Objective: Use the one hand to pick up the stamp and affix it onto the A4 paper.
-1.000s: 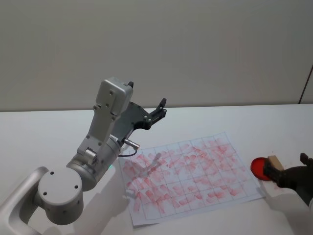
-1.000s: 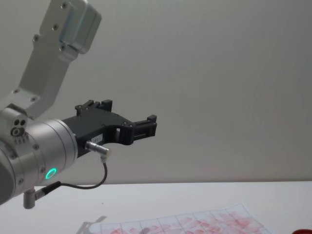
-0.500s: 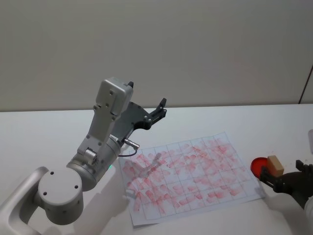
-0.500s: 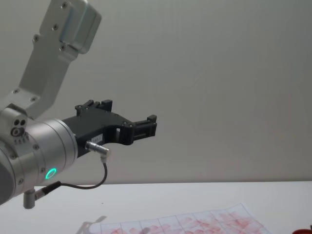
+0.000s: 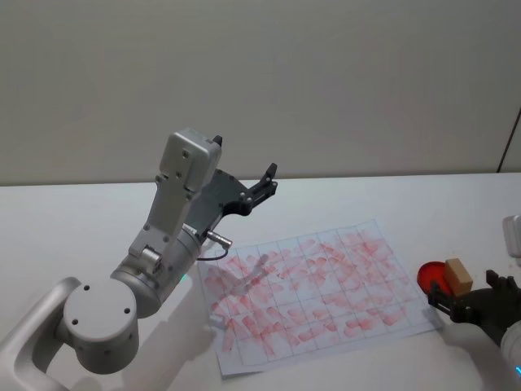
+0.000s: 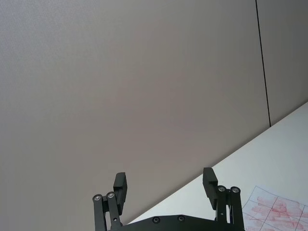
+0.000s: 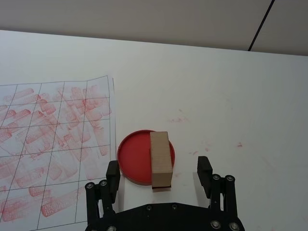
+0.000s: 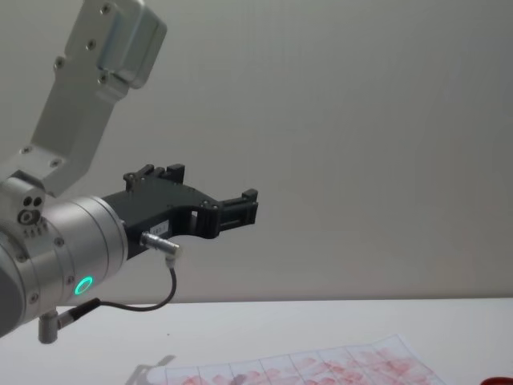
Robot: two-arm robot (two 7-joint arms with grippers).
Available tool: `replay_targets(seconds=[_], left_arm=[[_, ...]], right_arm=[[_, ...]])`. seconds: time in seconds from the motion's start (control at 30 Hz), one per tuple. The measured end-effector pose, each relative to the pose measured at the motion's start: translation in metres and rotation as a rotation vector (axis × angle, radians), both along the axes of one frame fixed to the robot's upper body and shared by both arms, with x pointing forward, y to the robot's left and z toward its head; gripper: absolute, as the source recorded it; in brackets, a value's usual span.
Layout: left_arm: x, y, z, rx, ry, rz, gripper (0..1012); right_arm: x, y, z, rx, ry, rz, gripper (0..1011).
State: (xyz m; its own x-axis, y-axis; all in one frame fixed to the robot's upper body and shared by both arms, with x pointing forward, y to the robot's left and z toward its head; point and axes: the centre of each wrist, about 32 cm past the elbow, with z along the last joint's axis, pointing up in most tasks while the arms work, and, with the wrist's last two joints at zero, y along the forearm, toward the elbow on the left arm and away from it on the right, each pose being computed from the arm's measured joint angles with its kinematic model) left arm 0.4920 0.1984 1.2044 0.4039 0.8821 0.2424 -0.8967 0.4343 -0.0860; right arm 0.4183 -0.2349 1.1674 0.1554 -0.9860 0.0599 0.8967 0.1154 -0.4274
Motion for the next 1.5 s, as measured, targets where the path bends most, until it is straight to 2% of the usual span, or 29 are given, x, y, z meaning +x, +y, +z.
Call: replay_targets(seconds=[0.17,0.33,0.47,0.5,0.67,0.7,0.93,1.33,1.5], left_arm=[[0.0000,0.0000,0.0000,0.000,0.000,0.000,1001],[0.0000,0.0000,0.0000,0.000,0.000,0.000,1001],[0.0000,0.0000,0.0000,0.000,0.000,0.000,1001],[0.0000,0.0000,0.0000,0.000,0.000,0.000,1001],[0.0000,0.0000,0.0000,0.000,0.000,0.000,1001],[0.0000,0.0000,0.0000,0.000,0.000,0.000,1001],[0.0000,0.0000,0.0000,0.000,0.000,0.000,1001],[0.0000,0.0000,0.0000,0.000,0.000,0.000,1001],[0.0000,0.0000,0.0000,0.000,0.000,0.000,1001]], right_arm=[[0.0017,0.0000,-0.0010,-0.002,0.005,0.002,922],[0.0030,0.0001,-0.0018,-0.003,0.010,0.003,756],[0.0037,0.0001,-0.0021,-0.004,0.012,0.004,679],[0.0039,0.0002,-0.0022,-0.004,0.012,0.004,617],[0.0043,0.0002,-0.0027,-0.005,0.014,0.005,480],[0.0044,0.0001,-0.0027,-0.005,0.015,0.005,419],[0.0049,0.0001,-0.0029,-0.005,0.016,0.006,218],[0.0058,0.0003,-0.0023,-0.008,0.011,0.014,214],[0.0081,0.0009,0.0003,-0.015,-0.022,0.043,214]])
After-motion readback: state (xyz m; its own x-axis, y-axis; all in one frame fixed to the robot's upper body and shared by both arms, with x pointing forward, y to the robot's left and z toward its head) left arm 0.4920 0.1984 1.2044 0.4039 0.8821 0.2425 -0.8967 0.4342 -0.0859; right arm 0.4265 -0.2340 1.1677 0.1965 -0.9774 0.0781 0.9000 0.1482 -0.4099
